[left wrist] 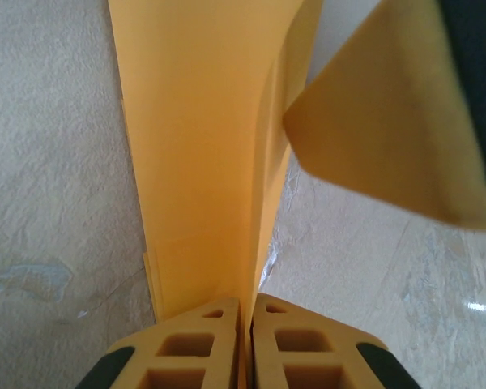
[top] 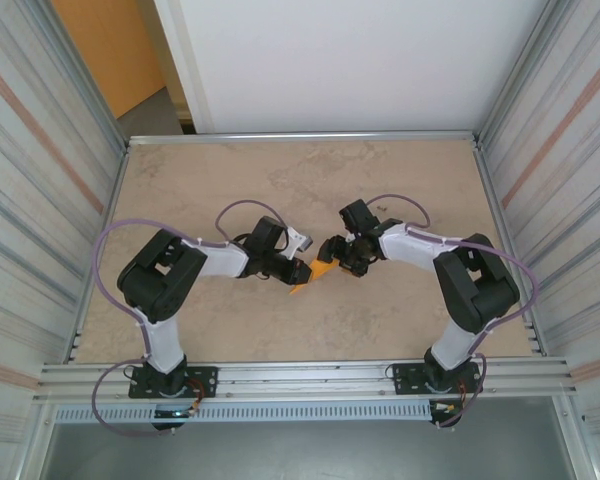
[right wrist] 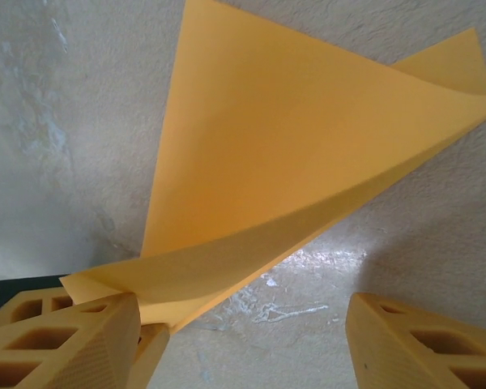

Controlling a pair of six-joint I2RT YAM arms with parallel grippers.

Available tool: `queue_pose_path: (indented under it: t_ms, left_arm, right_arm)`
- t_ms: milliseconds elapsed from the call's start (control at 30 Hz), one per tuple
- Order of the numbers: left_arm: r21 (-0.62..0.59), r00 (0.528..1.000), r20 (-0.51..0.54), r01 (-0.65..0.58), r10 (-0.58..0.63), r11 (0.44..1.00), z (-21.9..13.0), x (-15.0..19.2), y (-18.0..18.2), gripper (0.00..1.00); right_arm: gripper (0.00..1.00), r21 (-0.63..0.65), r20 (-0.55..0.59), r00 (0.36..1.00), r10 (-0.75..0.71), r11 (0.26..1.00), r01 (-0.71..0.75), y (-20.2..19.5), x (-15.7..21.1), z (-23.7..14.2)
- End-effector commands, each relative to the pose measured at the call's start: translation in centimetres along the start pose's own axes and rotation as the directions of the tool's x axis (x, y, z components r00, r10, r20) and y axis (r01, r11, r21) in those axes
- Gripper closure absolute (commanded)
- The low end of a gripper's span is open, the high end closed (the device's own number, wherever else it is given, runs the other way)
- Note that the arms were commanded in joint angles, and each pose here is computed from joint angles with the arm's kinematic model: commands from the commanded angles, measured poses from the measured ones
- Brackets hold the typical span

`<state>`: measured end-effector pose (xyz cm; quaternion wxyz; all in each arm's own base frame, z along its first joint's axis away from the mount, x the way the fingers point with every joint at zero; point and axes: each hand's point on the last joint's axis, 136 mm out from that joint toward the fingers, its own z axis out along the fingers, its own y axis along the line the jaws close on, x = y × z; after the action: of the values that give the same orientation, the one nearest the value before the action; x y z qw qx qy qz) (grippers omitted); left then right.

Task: Fold a paper plane with a square sheet of paper (pick it up from the middle)
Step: Fold the wing for the fifth time at the center of the table.

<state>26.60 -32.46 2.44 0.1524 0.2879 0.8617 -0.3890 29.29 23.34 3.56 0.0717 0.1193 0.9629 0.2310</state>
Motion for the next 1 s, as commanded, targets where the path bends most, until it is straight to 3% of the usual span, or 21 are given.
queue_pose_path:
  t_ms: [0, 333, 600, 967]
  left_arm:
    - [0.017, 0.997, -0.062, 0.043, -0.042, 0.999, 0.5, 1.1, 0.1, 0.87]
    - [0.034, 0.996, -0.078, 0.055, -0.052, 0.998, 0.3, 1.0, -0.4, 0.85]
    - [0.038, 0.995, -0.056, 0.081, -0.079, 0.996, -0.8, 0.4, -0.8, 0.76]
    - [0.006, 0.991, -0.042, 0.128, -0.128, 0.992, -2.4, 0.7, -0.6, 0.74]
  right_arm:
    - [0.32, 0.012, -0.022, 0.999, -0.032, 0.999, 0.032, 0.3, 0.1, 0.3]
    - [0.37, 0.105, -0.035, 0.999, -0.008, 0.994, 0.012, -1.4, -0.2, 1.8]
    - [0.39, 0.167, -0.057, 0.998, 0.001, 0.986, 0.009, -2.5, 0.3, 2.5]
    - [0.40, 0.191, -0.079, 0.997, 0.003, 0.982, 0.012, -2.8, 0.6, 3.1]
